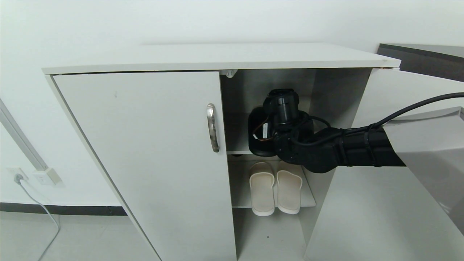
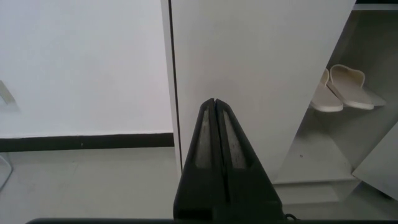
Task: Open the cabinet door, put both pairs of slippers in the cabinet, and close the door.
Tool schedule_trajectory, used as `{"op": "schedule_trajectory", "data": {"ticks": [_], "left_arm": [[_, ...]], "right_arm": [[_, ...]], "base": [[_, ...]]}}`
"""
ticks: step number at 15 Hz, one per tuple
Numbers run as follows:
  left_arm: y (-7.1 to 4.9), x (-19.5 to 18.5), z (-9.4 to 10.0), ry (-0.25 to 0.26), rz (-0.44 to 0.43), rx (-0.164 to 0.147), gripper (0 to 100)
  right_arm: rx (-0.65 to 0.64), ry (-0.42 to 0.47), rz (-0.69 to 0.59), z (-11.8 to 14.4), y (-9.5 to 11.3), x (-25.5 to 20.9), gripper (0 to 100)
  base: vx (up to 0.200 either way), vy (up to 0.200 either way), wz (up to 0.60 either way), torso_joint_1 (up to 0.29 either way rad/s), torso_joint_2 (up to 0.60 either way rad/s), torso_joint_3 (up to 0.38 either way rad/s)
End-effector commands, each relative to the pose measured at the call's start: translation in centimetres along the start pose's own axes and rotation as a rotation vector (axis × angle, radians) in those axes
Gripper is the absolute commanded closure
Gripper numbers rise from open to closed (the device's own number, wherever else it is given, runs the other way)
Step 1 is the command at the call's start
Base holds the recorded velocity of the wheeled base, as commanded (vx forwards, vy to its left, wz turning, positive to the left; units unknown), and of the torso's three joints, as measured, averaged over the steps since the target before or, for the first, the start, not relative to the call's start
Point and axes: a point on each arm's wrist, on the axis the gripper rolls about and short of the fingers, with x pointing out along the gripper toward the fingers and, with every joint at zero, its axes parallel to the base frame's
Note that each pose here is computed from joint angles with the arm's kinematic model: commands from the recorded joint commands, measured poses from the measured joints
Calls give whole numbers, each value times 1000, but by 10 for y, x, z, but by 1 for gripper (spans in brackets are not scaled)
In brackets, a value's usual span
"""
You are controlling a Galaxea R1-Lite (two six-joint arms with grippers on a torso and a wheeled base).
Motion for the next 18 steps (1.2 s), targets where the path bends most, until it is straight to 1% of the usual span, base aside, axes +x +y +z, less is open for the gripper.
{"op": "schedule_trajectory", "data": {"ticks": [1,2,3,7,10,14,16,18], "left_arm": [[0,0,0,1,0,0,100],[0,0,0,1,0,0,100],[0,0,0,1,0,-2,100],[0,0,0,1,0,-2,100],[0,0,0,-1,2,-2,100],[0,0,0,1,0,-2,100],[0,0,0,1,0,-2,100],[0,0,0,1,0,0,100]], "right_arm": [[-2,2,1,-2,1,0,100],[-3,2,1,-2,1,0,100],[-3,2,1,-1,1,0,0],[-8,6,3,-2,1,-3,0],[-19,15,22,5,-6,-30,0],[-7,3,67,13,-15,-66,0],[-10,-11,120,10,-25,-99,0],[-18,-1,158,1,-36,-124,0]], "base": [[0,0,0,0,0,0],[0,0,0,0,0,0],[0,0,0,0,0,0],[0,0,0,0,0,0],[0,0,0,0,0,0],[0,0,0,0,0,0],[0,0,0,0,0,0],[0,0,0,0,0,0]]}}
